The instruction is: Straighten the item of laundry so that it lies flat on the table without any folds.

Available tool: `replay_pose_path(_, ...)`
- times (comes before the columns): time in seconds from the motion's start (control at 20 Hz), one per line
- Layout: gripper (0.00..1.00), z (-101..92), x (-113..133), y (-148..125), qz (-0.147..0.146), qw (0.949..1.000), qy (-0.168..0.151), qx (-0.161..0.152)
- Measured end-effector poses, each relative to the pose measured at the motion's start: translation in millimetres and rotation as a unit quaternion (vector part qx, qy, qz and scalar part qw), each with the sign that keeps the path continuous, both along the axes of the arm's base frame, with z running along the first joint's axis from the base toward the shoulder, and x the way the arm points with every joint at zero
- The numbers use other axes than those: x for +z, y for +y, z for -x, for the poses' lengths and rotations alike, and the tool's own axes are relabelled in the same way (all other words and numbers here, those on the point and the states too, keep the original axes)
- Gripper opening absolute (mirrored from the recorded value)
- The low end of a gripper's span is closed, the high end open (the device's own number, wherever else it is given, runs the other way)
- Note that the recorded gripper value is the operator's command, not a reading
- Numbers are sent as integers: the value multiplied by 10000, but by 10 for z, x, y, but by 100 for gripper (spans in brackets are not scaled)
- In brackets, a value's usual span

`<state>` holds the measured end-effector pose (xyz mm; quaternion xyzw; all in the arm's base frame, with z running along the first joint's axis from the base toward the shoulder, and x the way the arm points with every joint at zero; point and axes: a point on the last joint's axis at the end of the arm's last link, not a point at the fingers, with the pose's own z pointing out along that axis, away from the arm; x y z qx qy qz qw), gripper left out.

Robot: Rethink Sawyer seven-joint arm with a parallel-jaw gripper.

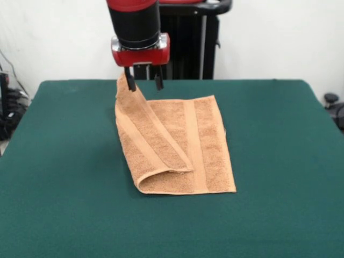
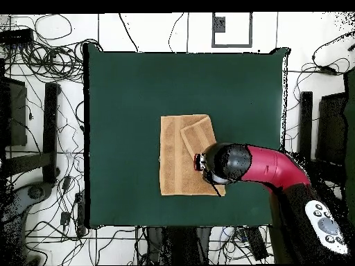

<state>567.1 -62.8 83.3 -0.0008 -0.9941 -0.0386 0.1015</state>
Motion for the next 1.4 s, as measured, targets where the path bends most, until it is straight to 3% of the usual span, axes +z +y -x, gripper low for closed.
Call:
replay_pose_path(0.65,100,-50,270,-208,-94,9995,104,297)
replay_pose_path(1.4,100,-144,382,-80,-120,9951,171,964)
